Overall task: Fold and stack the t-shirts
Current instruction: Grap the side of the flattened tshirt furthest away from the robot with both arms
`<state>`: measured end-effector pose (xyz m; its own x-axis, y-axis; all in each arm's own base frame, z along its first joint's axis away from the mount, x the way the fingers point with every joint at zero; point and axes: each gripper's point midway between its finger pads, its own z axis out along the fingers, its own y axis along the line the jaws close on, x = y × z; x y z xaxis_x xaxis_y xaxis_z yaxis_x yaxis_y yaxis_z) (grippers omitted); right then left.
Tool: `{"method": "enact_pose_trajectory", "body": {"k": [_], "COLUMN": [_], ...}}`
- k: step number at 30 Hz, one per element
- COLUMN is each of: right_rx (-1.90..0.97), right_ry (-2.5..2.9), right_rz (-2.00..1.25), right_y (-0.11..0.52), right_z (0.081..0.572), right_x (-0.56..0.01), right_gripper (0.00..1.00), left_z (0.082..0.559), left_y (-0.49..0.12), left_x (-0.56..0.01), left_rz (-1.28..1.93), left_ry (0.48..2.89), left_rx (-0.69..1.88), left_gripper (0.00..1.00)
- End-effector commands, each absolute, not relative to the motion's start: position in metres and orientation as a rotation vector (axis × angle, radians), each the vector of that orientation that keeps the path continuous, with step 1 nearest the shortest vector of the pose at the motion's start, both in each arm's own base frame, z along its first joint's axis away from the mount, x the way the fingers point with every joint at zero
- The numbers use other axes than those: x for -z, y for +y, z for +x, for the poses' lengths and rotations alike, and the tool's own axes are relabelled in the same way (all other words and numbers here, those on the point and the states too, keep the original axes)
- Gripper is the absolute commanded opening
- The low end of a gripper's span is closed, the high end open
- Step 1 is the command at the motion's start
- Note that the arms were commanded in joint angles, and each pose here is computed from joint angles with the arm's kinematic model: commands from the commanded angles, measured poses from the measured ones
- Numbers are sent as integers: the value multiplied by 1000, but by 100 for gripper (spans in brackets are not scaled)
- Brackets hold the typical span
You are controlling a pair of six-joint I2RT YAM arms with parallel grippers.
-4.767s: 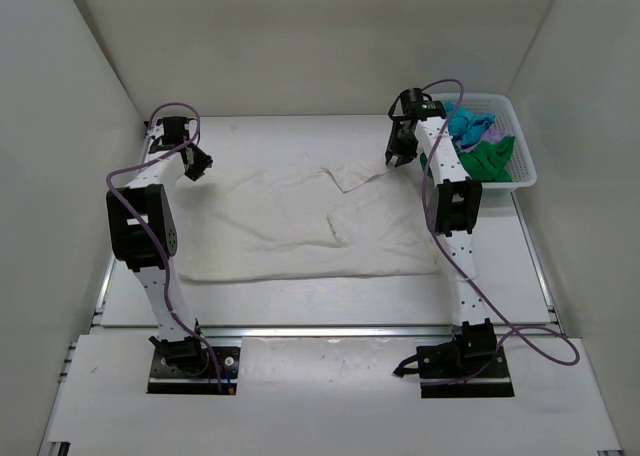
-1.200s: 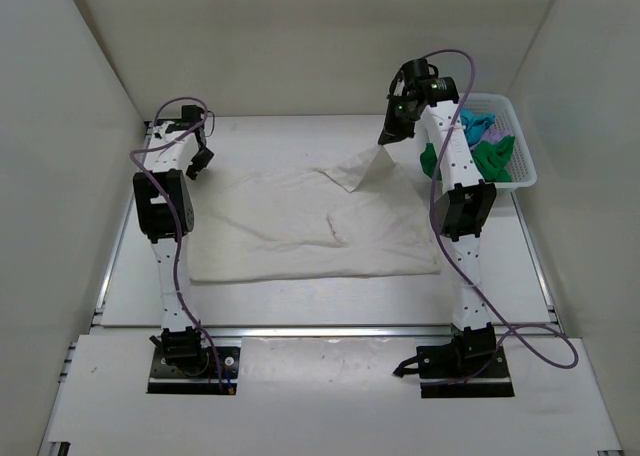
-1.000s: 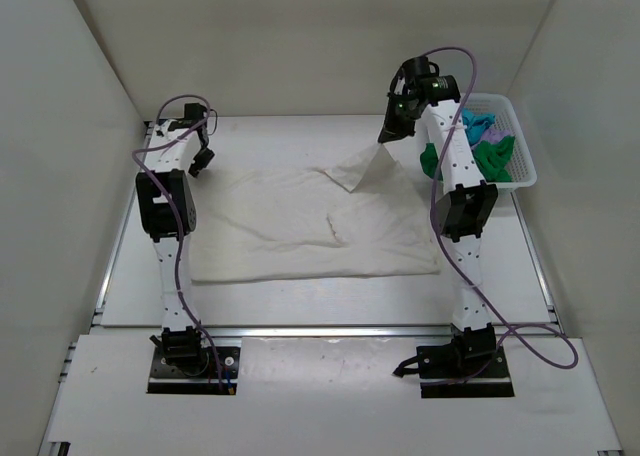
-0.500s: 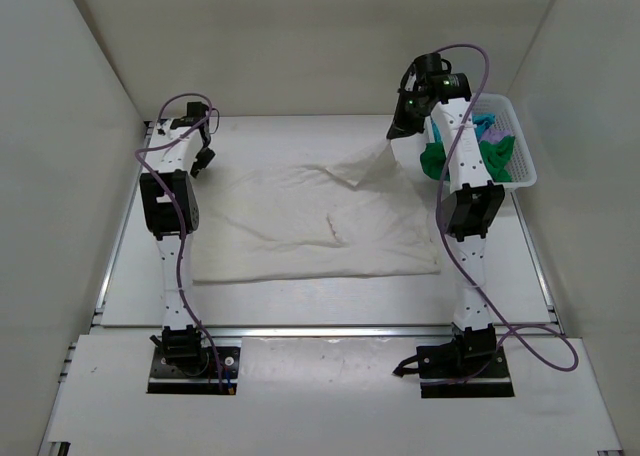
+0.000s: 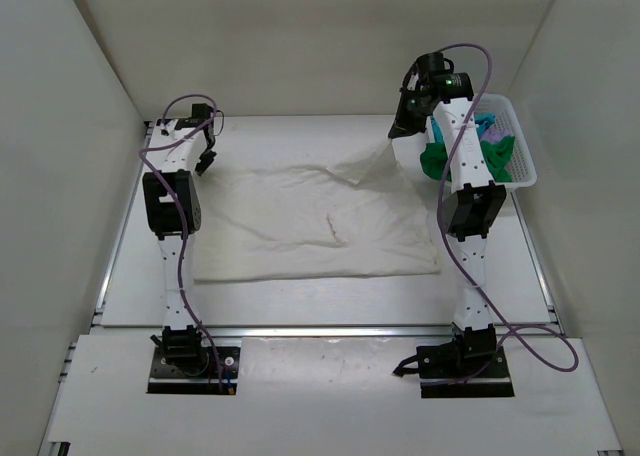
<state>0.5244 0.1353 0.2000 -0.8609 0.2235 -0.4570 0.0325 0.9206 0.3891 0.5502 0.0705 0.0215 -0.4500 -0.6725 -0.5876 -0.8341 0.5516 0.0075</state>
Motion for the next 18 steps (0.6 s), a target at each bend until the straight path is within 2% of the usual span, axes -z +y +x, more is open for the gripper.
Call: {"method": "enact_pose_trajectory", "body": {"k": [1, 6, 7, 8, 12, 14, 18], "right_rx": [-522, -472, -467, -464, -450, -425, -472], "right_ry": [2467, 2470, 2479, 2483, 2468, 2432, 2433], "right_rz": [169, 202, 215, 218, 220, 256, 233], "right_y": [127, 117, 118, 116, 114, 94, 96], "right_z": [522, 518, 514, 513, 500, 488, 464], "right_x": [-244, -247, -248, -248, -266, -288, -305], "right_gripper": [1, 0, 0, 1, 0, 0, 1], "left_z": [554, 541, 545, 536, 499, 485, 456], "left_y": [70, 67, 64, 68, 54, 50, 53], "left_x": [-42, -57, -81, -70, -89, -106, -102], "left_rz": [-1246, -1234, -1212, -1219, -1195, -1175, -1155], "left_ry": [2222, 2224, 2179, 2182, 2179, 2152, 2159], "left_rx": [-333, -260, -203, -208, -86, -36, -34], "left_gripper": [0, 0, 0, 0, 0, 0, 0]}}
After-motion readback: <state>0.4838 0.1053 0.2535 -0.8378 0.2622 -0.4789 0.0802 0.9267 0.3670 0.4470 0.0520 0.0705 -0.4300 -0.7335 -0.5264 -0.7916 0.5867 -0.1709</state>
